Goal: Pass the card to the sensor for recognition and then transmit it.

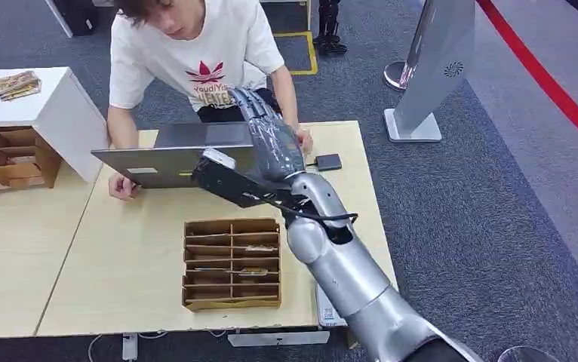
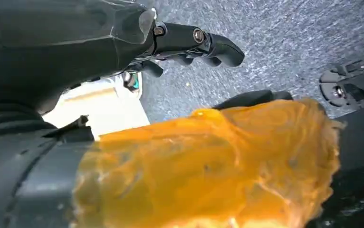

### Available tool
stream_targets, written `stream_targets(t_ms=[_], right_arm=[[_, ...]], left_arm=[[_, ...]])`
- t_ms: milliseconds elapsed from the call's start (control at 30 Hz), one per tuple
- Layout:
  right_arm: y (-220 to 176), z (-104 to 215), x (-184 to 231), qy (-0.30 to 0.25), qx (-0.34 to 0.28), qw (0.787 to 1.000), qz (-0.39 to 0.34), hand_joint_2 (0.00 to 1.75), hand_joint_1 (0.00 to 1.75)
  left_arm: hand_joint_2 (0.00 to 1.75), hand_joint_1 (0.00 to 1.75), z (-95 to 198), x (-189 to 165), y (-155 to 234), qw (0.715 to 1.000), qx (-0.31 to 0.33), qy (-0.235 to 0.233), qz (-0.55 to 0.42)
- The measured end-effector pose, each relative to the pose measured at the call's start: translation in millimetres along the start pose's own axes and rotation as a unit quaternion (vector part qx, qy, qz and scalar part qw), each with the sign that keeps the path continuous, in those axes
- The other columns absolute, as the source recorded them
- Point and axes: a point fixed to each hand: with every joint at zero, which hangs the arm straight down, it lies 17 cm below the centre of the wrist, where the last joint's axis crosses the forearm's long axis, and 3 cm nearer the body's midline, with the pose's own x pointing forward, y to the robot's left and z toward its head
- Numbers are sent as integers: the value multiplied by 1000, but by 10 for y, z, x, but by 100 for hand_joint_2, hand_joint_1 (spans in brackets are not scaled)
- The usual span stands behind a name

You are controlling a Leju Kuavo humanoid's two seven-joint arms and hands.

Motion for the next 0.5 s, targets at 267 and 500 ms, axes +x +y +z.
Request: stream_targets(t_ms=[267, 500], right_arm=[[48, 627, 534, -58, -51, 993, -93, 175, 175], [337, 1144, 424, -30, -40, 990, -131, 175, 175]], left_arm=[[0, 0, -20, -140, -36, 999, 0, 2, 34], [0, 0, -32, -238, -43, 998, 0, 10, 66]])
